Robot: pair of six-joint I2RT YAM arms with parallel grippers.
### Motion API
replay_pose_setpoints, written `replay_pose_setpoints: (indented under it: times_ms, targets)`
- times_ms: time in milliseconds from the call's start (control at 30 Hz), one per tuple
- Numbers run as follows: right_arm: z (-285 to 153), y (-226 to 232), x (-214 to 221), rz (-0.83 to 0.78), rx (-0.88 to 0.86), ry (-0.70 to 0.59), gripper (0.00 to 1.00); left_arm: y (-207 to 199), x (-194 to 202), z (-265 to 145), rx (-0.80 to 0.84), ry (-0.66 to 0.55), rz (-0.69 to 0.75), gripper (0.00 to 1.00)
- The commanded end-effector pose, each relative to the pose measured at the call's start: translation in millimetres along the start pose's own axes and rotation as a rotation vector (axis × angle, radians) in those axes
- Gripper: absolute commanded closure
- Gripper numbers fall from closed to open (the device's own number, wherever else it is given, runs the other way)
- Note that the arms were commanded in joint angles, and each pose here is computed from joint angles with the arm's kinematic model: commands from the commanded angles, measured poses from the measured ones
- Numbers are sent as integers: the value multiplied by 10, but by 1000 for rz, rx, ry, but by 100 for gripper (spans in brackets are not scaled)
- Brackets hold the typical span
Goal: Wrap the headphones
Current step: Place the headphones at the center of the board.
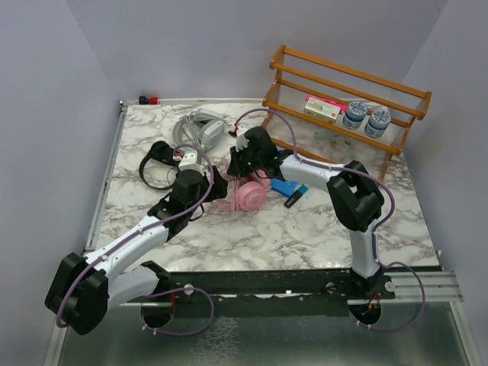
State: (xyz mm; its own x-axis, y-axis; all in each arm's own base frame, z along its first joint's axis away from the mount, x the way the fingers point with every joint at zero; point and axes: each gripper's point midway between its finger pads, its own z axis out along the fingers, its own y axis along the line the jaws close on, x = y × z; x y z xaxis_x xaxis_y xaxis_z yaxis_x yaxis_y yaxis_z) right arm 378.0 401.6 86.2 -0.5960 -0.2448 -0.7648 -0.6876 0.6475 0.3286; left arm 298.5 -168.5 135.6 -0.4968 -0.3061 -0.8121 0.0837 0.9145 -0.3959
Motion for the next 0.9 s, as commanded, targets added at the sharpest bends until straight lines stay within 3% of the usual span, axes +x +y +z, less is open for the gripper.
replay_pose_setpoints:
  times_ms: [0,100,200,333,400,500,567,867]
  targets:
    - [24,22,535,-17,-6,188,99,-73,143,22,70,58,20,17]
    - [47,-31,651,-28,13,248,99,-49,250,85,74,99,27,15]
    - [79,-46,717,-36,18,292,99,-52,344,129,84,130,30,4]
    - [109,-24,716,-30,14,296,99,-86,383,188,99,149,41,4]
    - [113,-1,719,-13,3,287,99,-116,366,229,106,146,45,11]
    - [116,67,669,11,-26,259,99,-140,315,293,97,132,34,35]
    - [116,97,658,25,-38,253,99,-152,267,329,92,119,25,45]
    - [110,108,628,35,-37,238,99,-340,19,326,154,71,9,49]
